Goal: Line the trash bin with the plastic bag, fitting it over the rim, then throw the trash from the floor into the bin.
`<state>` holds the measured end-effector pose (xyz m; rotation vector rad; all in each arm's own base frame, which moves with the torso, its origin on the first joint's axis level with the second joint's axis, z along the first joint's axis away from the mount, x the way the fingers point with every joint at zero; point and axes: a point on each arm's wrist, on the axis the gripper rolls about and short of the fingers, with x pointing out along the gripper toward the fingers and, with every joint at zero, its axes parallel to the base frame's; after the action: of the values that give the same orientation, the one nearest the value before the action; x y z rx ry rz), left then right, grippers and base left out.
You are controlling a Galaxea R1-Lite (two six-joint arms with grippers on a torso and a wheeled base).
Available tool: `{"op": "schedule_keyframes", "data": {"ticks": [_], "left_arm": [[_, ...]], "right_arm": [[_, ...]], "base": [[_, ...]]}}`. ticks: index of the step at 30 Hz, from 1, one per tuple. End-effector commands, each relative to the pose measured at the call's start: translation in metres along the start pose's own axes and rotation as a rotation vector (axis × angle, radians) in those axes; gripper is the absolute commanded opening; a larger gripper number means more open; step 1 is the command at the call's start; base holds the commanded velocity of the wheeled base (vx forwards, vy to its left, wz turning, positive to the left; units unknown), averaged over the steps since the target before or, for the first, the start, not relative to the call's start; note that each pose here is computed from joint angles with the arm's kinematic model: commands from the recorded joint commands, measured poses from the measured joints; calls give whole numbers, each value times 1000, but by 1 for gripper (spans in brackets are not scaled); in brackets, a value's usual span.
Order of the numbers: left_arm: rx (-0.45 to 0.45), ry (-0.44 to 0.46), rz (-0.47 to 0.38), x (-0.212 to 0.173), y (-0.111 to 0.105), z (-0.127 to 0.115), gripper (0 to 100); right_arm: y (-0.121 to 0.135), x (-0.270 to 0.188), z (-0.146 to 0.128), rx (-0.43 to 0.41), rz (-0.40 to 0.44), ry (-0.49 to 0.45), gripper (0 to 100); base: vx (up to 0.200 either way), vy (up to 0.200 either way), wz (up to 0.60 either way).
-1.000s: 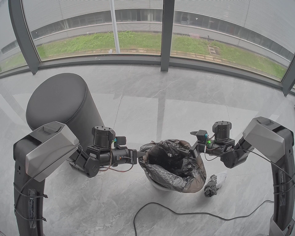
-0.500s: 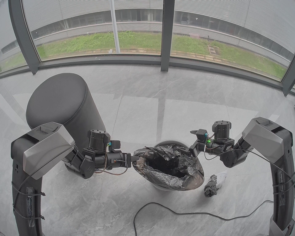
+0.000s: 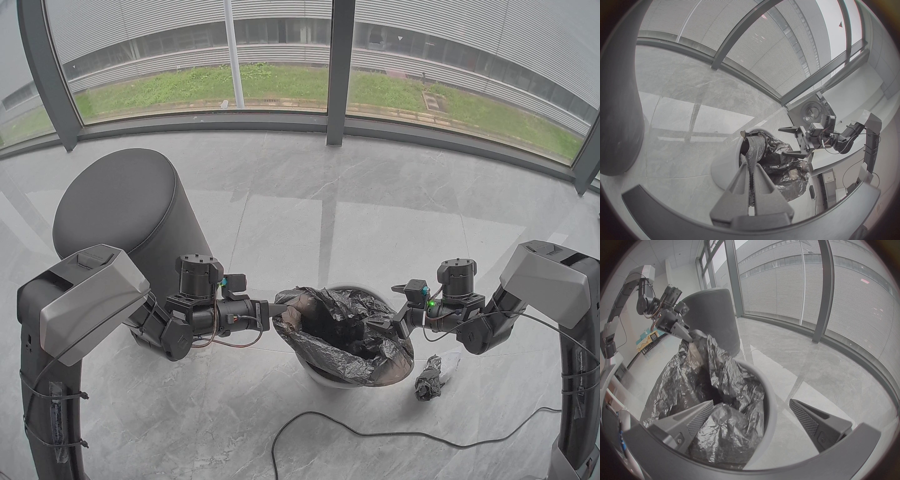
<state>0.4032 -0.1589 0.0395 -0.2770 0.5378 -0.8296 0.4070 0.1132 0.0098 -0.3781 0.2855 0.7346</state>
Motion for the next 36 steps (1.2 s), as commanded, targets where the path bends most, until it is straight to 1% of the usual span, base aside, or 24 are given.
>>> {"op": "schedule_keyframes", "data": {"ticks": [1, 6, 9, 10, 20, 22, 27, 32, 36], "left_arm": [[25, -21, -25, -4, -15, 9, 0], [33, -26, -34, -4, -20, 12, 0], [43, -36, -44, -6, -26, 17, 0], [46, -39, -48, -6, -28, 18, 0], [45, -31, -52, -10, -33, 16, 0], [43, -28, -51, -11, -33, 15, 0], [41, -28, -49, -12, -32, 15, 0], [39, -25, -49, -11, -32, 14, 0], [38, -24, -48, -10, -31, 13, 0]], "right_arm": [[-1, 7, -14, 14, 2, 25, 100], [0, 9, -17, 14, 3, 34, 100], [-3, 9, -18, 19, -48, 56, 100], [-4, 8, -18, 19, -52, 53, 0], [-8, 1, -9, 12, -67, 35, 0], [-4, -1, -10, 15, -60, 44, 0], [-2, -4, -1, 2, -60, 20, 0], [5, -11, 6, -5, -47, 18, 0], [6, -15, 8, -5, -45, 15, 0]], "base": [[0, 0, 0], [0, 0, 0], [0, 0, 0], [0, 0, 0], [0, 0, 0], [0, 0, 0], [0, 0, 0], [0, 0, 0], [0, 0, 0]]}}
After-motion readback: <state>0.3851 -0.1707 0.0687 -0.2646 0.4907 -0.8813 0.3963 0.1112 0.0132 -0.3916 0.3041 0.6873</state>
